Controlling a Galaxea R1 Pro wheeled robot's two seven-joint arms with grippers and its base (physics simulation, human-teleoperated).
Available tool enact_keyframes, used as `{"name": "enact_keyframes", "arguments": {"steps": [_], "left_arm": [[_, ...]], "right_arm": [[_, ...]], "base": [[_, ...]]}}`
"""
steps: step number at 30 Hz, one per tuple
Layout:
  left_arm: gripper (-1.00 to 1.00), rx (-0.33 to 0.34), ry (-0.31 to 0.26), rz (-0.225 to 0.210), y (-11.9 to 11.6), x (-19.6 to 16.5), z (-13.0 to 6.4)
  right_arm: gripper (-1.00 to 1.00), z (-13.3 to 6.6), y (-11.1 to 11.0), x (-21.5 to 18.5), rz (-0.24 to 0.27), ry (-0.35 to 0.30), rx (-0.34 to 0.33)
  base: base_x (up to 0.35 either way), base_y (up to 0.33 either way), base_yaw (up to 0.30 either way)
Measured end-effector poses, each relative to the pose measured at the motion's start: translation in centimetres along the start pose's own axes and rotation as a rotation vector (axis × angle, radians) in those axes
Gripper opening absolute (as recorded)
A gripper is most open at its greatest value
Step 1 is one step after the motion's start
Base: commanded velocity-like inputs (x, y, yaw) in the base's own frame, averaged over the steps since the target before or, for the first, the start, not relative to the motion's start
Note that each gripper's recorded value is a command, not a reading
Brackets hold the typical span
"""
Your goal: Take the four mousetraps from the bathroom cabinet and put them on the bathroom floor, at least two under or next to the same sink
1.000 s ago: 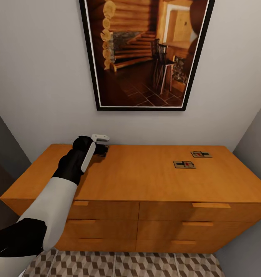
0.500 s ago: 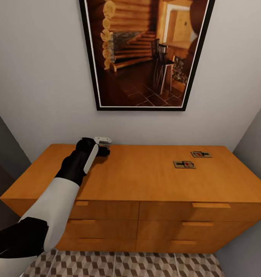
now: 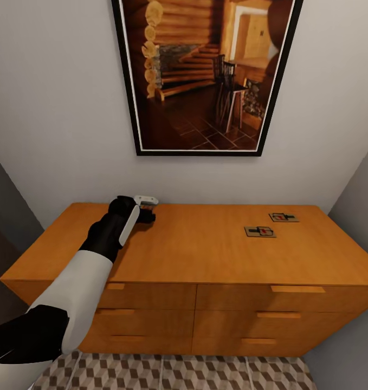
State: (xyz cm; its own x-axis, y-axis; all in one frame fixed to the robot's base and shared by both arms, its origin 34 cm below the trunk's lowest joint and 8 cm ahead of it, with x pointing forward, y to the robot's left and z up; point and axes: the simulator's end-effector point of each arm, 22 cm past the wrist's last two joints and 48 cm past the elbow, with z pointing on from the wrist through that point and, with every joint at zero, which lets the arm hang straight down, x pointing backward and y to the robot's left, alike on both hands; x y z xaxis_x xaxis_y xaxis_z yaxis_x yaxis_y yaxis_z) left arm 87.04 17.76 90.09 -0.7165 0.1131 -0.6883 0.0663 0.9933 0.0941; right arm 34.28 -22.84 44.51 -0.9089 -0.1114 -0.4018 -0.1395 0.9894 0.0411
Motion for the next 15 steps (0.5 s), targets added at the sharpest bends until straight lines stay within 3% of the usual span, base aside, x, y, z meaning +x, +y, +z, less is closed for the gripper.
{"name": "enact_keyframes", "arguments": {"steps": [15], "left_arm": [[1.00, -0.001, 0.005, 0.001, 0.02, 0.18, 0.10]], "right_arm": [[-1.00, 0.01, 0.03, -0.05, 0.000, -0.001, -0.001]], "base": [[0.000, 0.000, 0.000]]}}
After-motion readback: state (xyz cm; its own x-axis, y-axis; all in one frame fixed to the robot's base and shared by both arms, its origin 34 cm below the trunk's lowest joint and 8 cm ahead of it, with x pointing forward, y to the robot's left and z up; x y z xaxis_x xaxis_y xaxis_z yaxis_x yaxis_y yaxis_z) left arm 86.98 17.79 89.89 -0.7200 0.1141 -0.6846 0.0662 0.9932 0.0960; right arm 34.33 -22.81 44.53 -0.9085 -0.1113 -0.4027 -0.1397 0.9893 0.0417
